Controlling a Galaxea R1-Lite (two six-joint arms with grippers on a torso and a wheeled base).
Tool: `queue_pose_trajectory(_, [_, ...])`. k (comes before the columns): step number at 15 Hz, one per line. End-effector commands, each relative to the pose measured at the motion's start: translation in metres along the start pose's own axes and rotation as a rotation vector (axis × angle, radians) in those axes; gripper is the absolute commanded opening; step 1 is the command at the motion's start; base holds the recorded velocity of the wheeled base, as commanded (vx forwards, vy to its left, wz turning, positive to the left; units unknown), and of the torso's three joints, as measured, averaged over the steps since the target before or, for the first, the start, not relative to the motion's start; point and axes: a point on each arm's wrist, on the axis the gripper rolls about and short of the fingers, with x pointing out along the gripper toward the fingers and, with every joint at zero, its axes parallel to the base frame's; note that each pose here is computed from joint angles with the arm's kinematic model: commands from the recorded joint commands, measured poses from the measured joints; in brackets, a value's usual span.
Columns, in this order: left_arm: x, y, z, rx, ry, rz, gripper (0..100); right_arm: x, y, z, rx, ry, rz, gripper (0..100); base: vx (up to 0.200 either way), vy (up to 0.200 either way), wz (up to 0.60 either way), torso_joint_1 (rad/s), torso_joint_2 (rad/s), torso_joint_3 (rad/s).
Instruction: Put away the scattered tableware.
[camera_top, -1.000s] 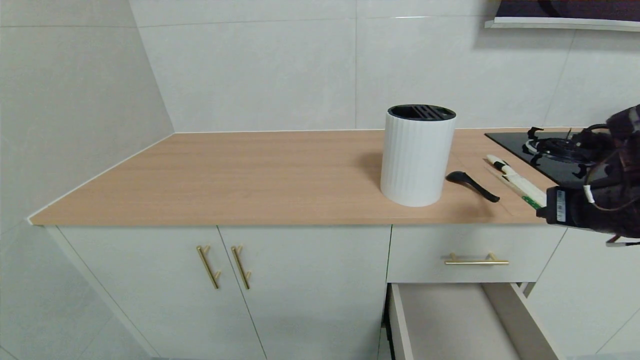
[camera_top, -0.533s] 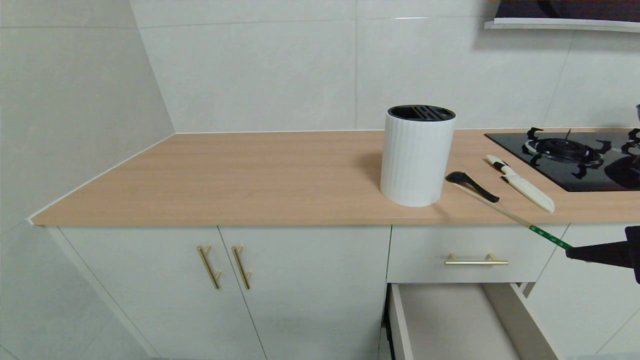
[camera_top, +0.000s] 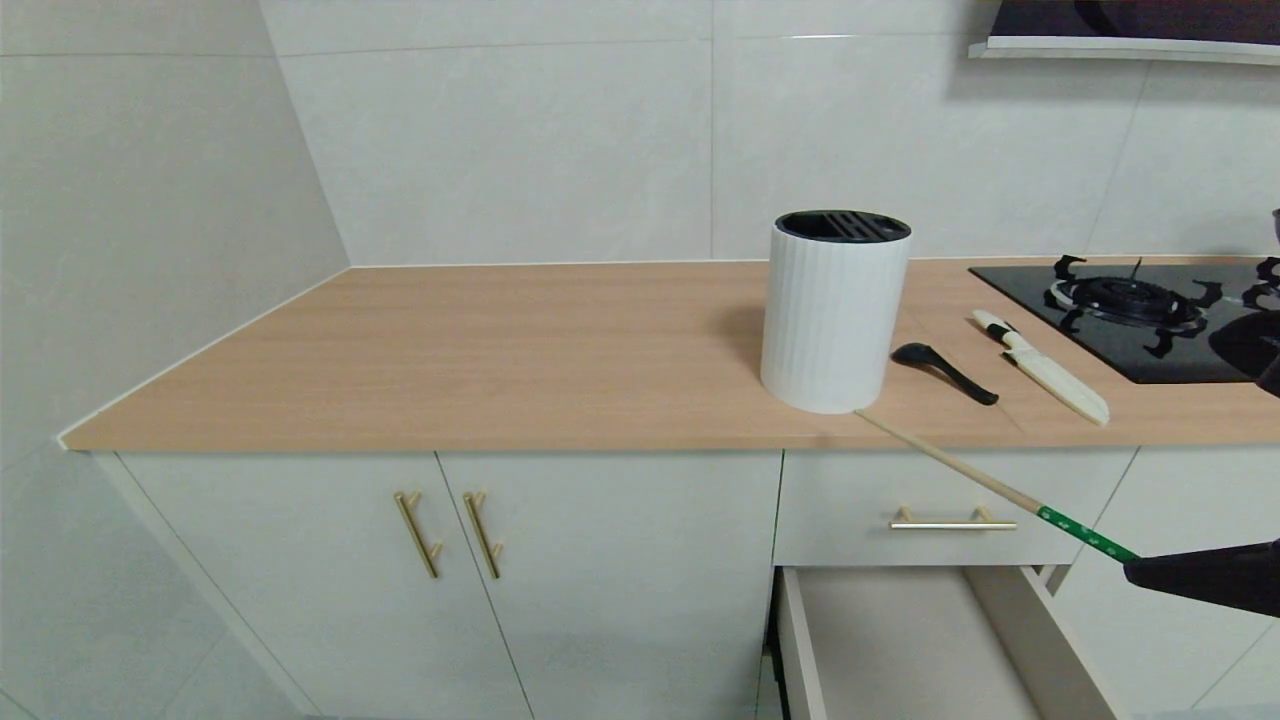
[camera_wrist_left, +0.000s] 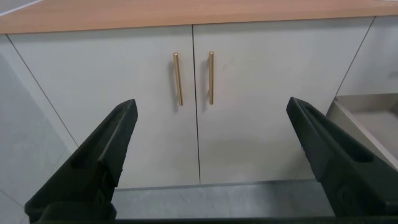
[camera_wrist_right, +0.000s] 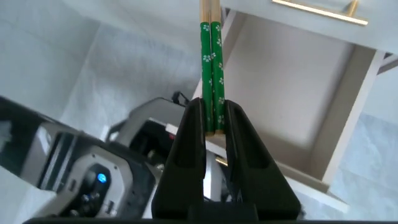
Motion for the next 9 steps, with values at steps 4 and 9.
queue_pose_trajectory(4, [0.0000, 0.0000, 0.0001, 0.000, -0.001, 0.000, 100, 0.0036, 0.0005, -0.0045, -0.016, 0.024, 0.020, 0, 0.000, 0.000, 0.00, -0.012, 0.02, 0.015])
queue_pose_trajectory(9, [0.0000, 0.0000, 0.0001, 0.000, -0.001, 0.000, 100, 0.0073, -0.0003, -0.0084, -0.034, 0.043, 0.023, 0, 0.000, 0.000, 0.00, -0.159, 0.40, 0.232])
